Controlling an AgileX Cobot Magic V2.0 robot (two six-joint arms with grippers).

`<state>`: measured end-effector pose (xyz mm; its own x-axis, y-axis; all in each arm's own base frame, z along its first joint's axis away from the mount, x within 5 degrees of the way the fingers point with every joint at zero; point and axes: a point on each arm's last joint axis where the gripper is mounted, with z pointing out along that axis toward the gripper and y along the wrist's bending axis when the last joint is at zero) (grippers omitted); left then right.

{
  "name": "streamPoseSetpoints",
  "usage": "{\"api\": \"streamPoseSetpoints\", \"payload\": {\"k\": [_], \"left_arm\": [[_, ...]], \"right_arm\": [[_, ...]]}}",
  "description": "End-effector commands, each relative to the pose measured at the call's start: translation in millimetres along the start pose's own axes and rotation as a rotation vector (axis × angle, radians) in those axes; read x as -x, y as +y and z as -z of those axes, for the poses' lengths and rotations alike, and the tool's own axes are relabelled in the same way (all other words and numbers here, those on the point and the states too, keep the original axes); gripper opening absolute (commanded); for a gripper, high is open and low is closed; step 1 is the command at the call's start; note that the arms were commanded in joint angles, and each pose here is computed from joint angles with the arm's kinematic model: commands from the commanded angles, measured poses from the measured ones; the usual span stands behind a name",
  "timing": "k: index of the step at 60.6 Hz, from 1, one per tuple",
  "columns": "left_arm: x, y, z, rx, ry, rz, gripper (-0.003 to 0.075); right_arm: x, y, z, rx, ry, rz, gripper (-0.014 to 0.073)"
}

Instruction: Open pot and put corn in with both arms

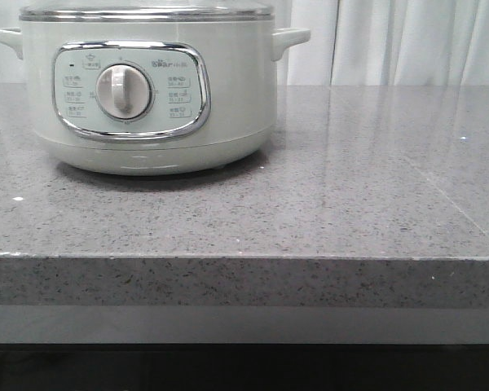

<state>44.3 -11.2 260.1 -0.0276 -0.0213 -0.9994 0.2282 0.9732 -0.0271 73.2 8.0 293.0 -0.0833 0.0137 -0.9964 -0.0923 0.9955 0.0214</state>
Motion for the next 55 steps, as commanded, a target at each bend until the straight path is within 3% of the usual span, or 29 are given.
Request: {"api": "streamPoseSetpoints", "payload": {"k": [1,18,55], "left_arm": [[-2.5,3.5,-4.1,0.061,-0.048,-0.006,-0.0018],[-47.0,12.8,-6.9,0.212,-0.025,0.004,-0.0018],[-60.3,14.1,-8.7,0.223,0.005,0.009,-0.0018]], "right_arm": [[15.8,-1.3,1.4,-0.017,-0.100,0.011,-0.0066],[15.8,-1.3,1.4,-0.017,-0.100,0.011,-0.0066],[15.8,-1.3,1.4,-0.017,-0.100,0.011,-0.0066]]}}
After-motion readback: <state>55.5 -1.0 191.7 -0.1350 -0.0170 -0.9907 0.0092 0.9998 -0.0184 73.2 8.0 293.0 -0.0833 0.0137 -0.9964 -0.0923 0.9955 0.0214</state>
